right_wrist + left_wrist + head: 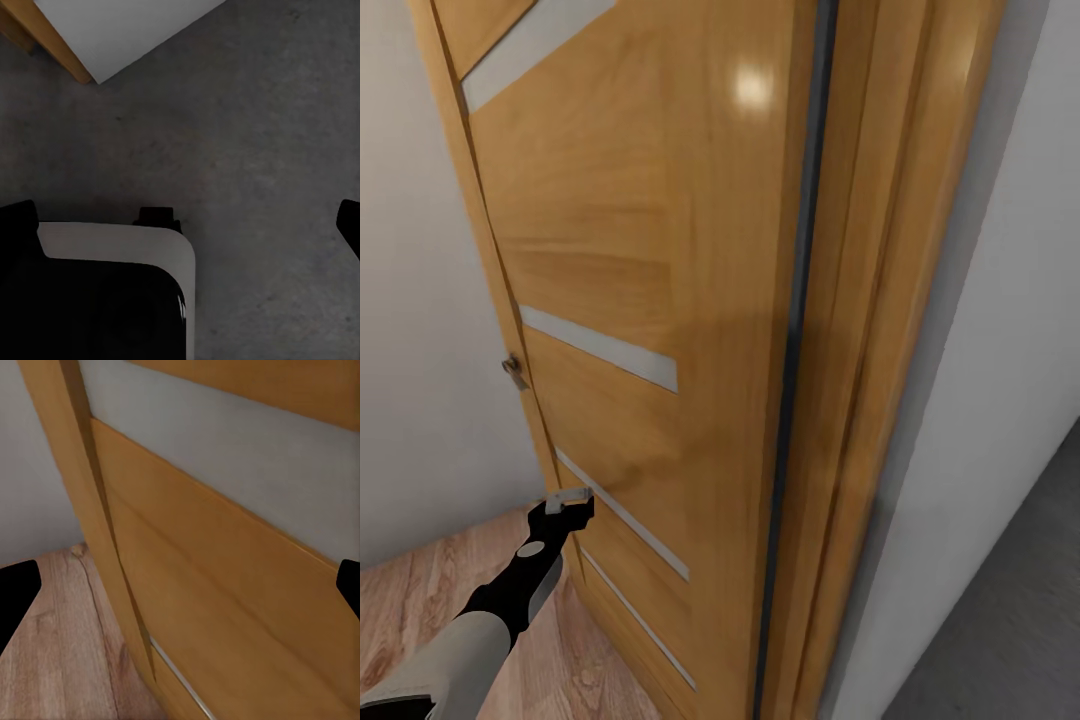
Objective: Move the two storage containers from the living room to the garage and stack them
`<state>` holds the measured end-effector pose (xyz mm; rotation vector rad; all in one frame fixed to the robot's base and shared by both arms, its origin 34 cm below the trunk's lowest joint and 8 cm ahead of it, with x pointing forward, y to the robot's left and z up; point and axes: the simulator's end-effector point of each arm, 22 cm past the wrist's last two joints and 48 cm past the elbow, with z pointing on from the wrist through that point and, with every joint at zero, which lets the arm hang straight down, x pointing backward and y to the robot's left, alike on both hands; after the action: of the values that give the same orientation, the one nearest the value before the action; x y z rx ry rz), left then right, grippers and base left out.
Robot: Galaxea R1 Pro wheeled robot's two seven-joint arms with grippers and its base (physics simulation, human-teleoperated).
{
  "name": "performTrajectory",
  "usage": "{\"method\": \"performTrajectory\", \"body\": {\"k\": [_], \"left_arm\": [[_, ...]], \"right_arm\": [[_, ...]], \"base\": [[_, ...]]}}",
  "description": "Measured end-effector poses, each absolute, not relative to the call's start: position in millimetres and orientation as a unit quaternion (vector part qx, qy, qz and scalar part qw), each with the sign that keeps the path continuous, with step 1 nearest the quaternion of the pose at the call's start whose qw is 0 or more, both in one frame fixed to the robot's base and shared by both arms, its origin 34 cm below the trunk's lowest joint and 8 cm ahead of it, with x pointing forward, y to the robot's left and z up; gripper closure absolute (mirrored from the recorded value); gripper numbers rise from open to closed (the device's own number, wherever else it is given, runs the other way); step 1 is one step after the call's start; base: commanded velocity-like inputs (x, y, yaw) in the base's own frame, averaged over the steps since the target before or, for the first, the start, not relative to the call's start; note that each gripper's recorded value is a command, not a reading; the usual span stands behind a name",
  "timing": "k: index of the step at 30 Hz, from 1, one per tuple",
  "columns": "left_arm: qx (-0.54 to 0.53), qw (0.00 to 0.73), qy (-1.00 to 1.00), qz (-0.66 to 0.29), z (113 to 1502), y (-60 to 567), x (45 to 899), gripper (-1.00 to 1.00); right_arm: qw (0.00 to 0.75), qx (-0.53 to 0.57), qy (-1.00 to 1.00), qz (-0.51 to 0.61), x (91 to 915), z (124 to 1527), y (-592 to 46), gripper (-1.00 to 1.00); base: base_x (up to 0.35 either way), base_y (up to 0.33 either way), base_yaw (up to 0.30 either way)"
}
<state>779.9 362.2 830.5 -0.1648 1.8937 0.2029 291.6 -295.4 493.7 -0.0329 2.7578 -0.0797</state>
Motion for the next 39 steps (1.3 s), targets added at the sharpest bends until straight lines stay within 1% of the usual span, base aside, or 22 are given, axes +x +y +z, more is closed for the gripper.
{"method": "performTrajectory", "body": {"k": [39], "left_arm": [[-0.070,0.577,0.809,0.087,830.5,361.9,780.0,-1.00]], "right_arm": [[0.190,-0.012,0.981,-0.028,291.6,493.7,-295.4,-1.00]], "base": [[0.000,0.000,-0.003]]}}
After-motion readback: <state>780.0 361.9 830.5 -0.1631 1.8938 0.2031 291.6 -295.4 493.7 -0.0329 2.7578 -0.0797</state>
